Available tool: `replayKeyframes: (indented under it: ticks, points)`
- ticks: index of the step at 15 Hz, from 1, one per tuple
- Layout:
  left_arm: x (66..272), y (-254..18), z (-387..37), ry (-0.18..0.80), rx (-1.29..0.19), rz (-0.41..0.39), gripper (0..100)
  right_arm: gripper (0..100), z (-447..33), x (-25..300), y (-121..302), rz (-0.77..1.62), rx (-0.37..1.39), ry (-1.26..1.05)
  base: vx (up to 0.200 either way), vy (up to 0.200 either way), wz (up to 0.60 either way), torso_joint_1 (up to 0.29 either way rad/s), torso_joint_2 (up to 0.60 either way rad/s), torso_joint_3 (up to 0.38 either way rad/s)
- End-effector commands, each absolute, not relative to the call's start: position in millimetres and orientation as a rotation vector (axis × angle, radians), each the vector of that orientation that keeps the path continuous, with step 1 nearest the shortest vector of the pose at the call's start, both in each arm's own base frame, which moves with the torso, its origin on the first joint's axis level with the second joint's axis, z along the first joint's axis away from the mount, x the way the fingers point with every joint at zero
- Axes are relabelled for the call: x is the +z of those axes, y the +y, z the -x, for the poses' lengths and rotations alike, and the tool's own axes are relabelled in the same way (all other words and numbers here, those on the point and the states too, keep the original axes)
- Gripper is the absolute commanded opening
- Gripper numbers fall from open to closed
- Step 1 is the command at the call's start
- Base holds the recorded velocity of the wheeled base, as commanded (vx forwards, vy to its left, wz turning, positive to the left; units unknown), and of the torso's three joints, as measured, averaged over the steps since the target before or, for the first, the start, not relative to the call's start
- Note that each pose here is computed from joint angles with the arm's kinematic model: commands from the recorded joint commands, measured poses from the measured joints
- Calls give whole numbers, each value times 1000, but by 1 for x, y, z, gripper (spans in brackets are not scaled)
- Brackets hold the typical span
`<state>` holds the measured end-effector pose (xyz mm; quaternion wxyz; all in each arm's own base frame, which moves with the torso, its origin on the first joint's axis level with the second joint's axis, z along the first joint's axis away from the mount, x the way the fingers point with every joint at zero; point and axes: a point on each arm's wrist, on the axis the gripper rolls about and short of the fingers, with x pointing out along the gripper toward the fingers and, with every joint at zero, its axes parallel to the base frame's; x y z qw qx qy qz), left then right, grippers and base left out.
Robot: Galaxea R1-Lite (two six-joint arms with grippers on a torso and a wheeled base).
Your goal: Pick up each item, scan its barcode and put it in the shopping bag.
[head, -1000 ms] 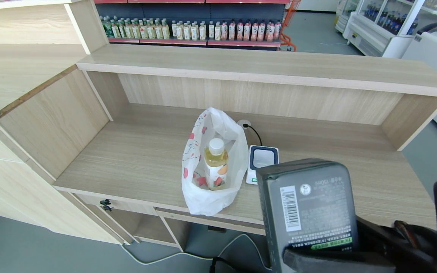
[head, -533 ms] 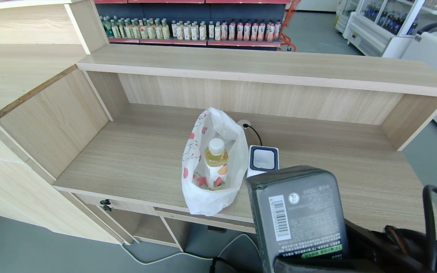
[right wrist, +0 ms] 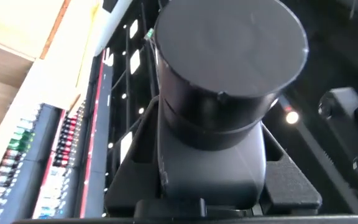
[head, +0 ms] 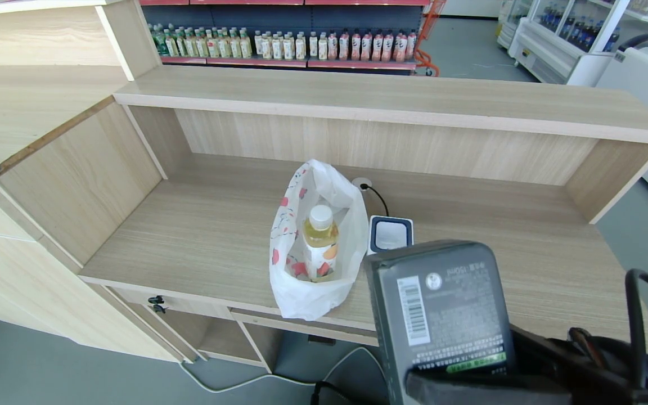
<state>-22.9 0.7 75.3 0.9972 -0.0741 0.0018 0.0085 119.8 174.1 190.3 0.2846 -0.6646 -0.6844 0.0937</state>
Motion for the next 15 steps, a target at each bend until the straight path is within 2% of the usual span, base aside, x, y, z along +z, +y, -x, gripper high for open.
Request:
replayKeyframes:
  ticks: [1,2,3,5,8,9,11,15]
  points:
    - [75,1,23,3,17,149,100,0,-126,207,177,1727,209,-1761,0,0,0,0,0,0]
    - [75,1,23,3,17,149,100,0,-136,228,156,1606,123,-1180,0,0,0,0,0,0]
    - [75,1,23,3,17,149,100,0,-133,222,140,1445,77,-817,0,0,0,0,0,0]
    - [75,1,23,3,17,149,100,0,-134,218,129,1075,-75,-401,0,0,0,0,0,0]
    - [75,1,23,3,17,149,100,0,-148,198,109,673,-243,-50,0,0,0,0,0,0]
    - [75,1,23,3,17,149,100,0,-147,200,97,632,-321,22,0,0,0,0,0,0]
    - [75,1,23,3,17,149,100,0,-145,204,83,588,-348,101,0,0,0,0,0,0]
    - [75,1,23,3,17,149,100,0,-161,213,66,284,30,151,0,0,0,0,0,0]
